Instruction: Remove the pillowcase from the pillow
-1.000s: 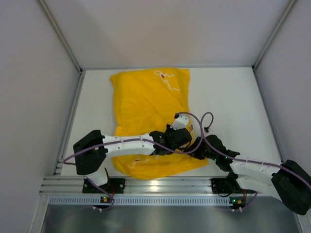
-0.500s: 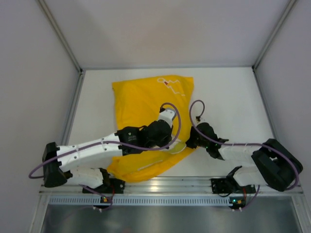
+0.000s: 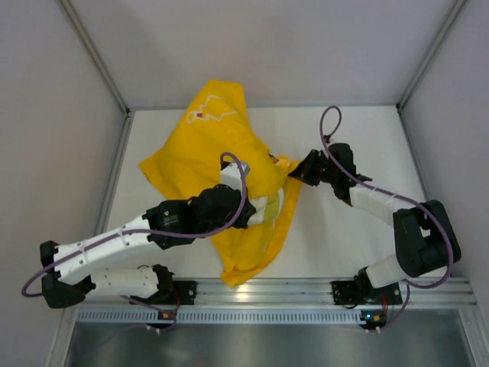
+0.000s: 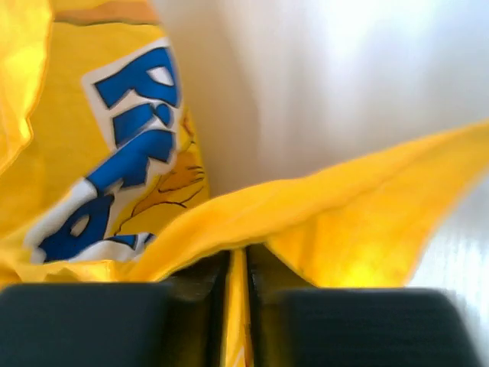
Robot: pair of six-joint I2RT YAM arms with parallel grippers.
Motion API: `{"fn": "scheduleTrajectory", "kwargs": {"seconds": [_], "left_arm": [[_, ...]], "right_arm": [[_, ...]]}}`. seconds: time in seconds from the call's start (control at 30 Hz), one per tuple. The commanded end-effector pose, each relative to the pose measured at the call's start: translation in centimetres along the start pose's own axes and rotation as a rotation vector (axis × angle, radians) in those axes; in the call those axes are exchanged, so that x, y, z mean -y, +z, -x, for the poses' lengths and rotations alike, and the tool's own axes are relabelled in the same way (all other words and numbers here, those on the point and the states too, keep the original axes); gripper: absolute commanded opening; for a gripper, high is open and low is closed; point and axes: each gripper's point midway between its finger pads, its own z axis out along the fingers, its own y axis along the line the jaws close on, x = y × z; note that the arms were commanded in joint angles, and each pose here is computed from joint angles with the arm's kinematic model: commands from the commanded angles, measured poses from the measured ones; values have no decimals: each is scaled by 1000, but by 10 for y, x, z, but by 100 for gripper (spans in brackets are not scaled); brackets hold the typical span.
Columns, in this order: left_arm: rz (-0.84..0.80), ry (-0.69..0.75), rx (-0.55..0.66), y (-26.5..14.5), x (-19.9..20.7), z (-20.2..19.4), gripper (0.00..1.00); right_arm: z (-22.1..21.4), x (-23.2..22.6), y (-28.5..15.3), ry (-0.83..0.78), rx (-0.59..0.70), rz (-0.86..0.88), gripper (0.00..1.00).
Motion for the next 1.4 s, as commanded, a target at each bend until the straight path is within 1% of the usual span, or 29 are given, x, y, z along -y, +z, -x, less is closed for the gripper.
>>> {"fn": "scheduleTrajectory", "kwargs": {"seconds": [0.0, 0.03, 0.1, 0.13, 0.17, 0.2, 0.23, 0.3, 0.33, 0.4, 0.43, 0.5, 0.53, 0.57, 0.6, 0.67, 0.77, 0.87, 0.9, 1.03, 1.17, 1.37], "left_arm": [[-158, -25, -34, -17, 34, 0, 0], [-155, -19, -29, -13, 35, 1, 0], [-127, 6, -29, 4, 35, 1, 0], [-127, 11, -16, 11, 37, 6, 0], [-101, 8, -19, 23, 33, 6, 0], [-99, 6, -12, 29, 33, 9, 0], [-105, 1, 5, 38, 36, 13, 0], [-112, -23, 24, 48, 34, 23, 0], [-126, -38, 54, 52, 36, 33, 0], [-115, -57, 83, 59, 32, 49, 0], [-109, -58, 91, 64, 32, 54, 0], [-126, -66, 128, 63, 37, 74, 0], [-120, -59, 128, 68, 39, 76, 0], [-123, -58, 135, 69, 41, 81, 0], [-135, -57, 154, 66, 46, 92, 0], [-131, -43, 143, 74, 49, 93, 0], [-125, -44, 133, 84, 48, 96, 0], [-121, -49, 114, 94, 46, 95, 0], [-115, -48, 109, 97, 45, 93, 0], [-96, -53, 101, 101, 41, 88, 0], [-95, -56, 98, 105, 43, 89, 0], [-98, -52, 93, 112, 47, 91, 0]], "right_arm": [[56, 39, -5, -84, 144, -181, 18], [55, 30, -11, -121, 138, -162, 40], [39, 25, -20, -138, 89, -153, 50], [32, 21, -33, -147, 96, -139, 60], [27, 17, -41, -153, 98, -119, 64], [14, 26, -49, -149, 84, -132, 69], [18, 12, -66, -175, 132, -96, 77], [9, 13, -83, -195, 134, -105, 82], [0, 14, -98, -209, 132, -106, 84], [-8, 12, -115, -218, 154, -90, 85], [-16, 14, -119, -211, 135, -89, 84], [-37, 9, -123, -183, 63, -27, 83], [-44, 5, -128, -170, 54, -2, 82], [-54, 2, -130, -161, 19, 23, 82], [-61, 2, -135, -159, 16, 32, 82], [-70, 6, -141, -158, -1, 13, 81], [-77, -6, -151, -211, 2, 103, 79], [-85, -23, -157, -263, -47, 196, 78], [-87, -26, -157, -260, -62, 207, 78], [-79, -38, -158, -205, -48, 223, 78], [-83, -43, -152, -144, -100, 230, 77], [-83, -55, -148, -122, -110, 233, 77]]}}
